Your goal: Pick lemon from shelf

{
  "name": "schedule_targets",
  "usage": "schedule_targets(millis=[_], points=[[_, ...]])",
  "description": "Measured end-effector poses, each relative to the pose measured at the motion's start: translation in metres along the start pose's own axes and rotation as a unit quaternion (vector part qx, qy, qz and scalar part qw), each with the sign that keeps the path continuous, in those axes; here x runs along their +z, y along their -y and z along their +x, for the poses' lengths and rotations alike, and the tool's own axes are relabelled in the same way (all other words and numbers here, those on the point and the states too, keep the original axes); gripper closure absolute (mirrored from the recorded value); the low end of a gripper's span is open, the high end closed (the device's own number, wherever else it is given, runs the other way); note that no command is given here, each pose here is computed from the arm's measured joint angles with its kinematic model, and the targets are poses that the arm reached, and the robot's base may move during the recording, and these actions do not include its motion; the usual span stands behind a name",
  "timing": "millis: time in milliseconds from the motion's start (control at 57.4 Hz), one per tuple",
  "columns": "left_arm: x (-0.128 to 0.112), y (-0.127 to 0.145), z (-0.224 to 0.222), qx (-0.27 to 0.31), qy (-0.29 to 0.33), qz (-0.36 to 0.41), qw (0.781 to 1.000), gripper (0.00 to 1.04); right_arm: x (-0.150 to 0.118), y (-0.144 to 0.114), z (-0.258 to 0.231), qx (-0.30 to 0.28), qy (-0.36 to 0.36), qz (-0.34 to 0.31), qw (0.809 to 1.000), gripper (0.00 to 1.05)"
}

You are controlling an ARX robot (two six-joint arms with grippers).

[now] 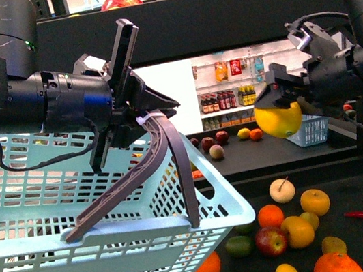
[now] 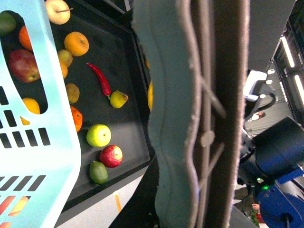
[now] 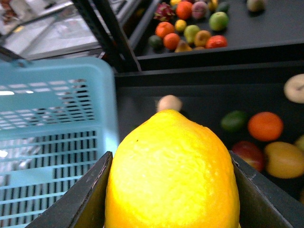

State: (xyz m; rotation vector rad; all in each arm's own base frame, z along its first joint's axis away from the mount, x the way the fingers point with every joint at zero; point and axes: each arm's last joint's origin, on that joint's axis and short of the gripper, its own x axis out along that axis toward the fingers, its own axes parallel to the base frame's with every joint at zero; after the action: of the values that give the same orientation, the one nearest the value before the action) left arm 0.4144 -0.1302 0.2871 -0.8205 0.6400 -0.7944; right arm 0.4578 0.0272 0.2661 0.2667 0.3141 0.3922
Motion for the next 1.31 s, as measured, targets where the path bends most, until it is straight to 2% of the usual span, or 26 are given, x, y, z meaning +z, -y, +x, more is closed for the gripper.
schedule_targets(millis=[191,383,870,1306], points=[[0.0,0.0,0.0,0.0,0.0,0.0,1.0,0.96,-0.01,-0.04,0.009,0.056,-0.022,0.024,0.998,0.42],[0.0,0.0,0.0,0.0,0.0,0.0,1.0,0.96,-0.032,-0.06,0.016,0.077,-0.047,0.037,0.995,0.42],[0.0,0.0,0.0,0.0,0.0,0.0,1.0,0.96,-0.059,-0.075,0.032,0.09,-0.064,0.055,0.992,0.42],[0.0,0.0,0.0,0.0,0.0,0.0,1.0,0.96,-0.081,-0.082,0.053,0.066,-0.075,0.066,0.993,0.42]])
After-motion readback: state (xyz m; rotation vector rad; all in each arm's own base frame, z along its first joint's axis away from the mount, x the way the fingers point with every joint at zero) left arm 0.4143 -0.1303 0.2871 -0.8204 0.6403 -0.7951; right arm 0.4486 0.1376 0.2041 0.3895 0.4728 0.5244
